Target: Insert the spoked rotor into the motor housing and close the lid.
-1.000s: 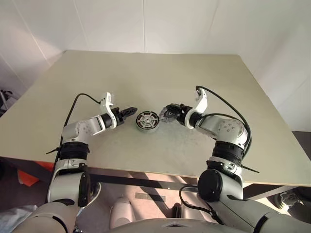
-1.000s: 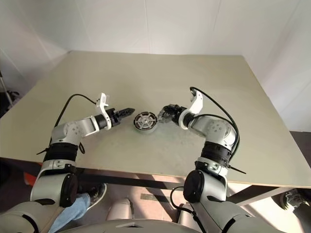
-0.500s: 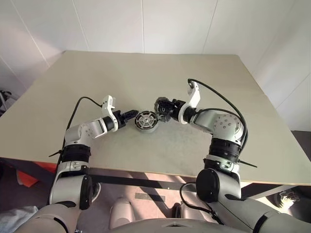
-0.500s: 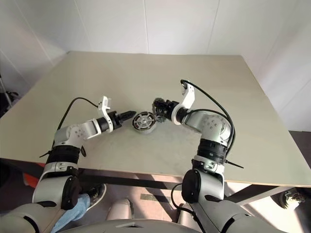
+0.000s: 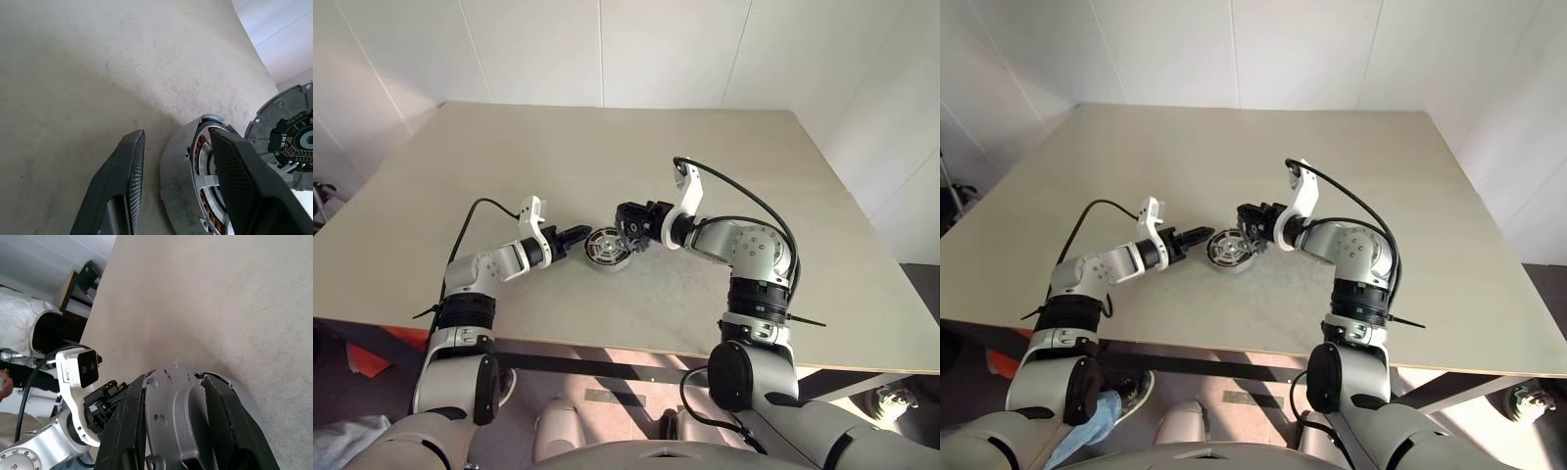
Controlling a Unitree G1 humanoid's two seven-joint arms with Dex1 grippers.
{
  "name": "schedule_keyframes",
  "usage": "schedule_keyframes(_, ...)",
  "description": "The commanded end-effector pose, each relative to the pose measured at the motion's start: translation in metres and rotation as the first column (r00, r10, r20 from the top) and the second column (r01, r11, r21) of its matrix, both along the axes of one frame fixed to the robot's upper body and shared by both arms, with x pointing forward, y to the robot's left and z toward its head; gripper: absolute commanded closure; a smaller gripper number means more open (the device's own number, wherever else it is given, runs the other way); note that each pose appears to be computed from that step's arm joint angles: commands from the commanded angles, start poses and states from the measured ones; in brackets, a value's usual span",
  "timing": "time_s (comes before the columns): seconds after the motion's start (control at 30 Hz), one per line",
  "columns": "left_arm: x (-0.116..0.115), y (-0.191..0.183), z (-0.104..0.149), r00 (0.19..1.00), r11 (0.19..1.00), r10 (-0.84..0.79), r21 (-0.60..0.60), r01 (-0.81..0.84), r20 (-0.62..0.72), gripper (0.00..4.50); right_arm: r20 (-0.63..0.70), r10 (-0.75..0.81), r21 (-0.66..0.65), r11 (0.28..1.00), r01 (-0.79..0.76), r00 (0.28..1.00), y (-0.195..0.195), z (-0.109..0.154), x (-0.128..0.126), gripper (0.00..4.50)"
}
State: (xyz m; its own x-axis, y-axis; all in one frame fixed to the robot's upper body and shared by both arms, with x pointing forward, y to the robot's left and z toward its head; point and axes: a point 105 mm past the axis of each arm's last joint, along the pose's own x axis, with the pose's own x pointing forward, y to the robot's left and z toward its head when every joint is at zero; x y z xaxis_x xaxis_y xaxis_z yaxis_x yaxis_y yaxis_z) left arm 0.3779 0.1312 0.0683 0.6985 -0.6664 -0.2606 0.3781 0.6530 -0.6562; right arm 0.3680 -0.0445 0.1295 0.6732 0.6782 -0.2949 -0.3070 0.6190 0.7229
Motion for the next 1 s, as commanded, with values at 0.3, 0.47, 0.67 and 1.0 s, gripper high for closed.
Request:
schedule_keyframes(0.3, 0.004, -0.003, 0.007, 0.999, 1.0, 0.004, 0.005, -0.005, 0.035, 2.25, 0.104, 0.055, -0.032, 0.998, -0.052, 0.993, 0.014, 0.023, -0.003, 2.52)
schedule_keyframes(0.47, 0.004, -0.003, 0.007, 0.999, 1.0, 0.003, 0.006, -0.003, 0.035, 2.25, 0.117, 0.062, -0.032, 0.998, -0.059, 0.991, 0.015, 0.024, -0.004, 2.52)
schedule_keyframes(0.67, 0.004, -0.002, 0.008, 0.999, 1.0, 0.006, 0.007, -0.006, 0.038, 2.25, 0.1, 0.071, -0.016, 0.997, -0.07, 0.992, 0.015, 0.021, -0.004, 1.39)
schedule_keyframes(1.0, 0.004, -0.001, 0.008, 0.999, 1.0, 0.01, 0.01, -0.01, 0.041, 2.25, 0.075, 0.05, -0.048, 0.998, -0.046, 0.996, 0.013, 0.013, -0.001, 0.02)
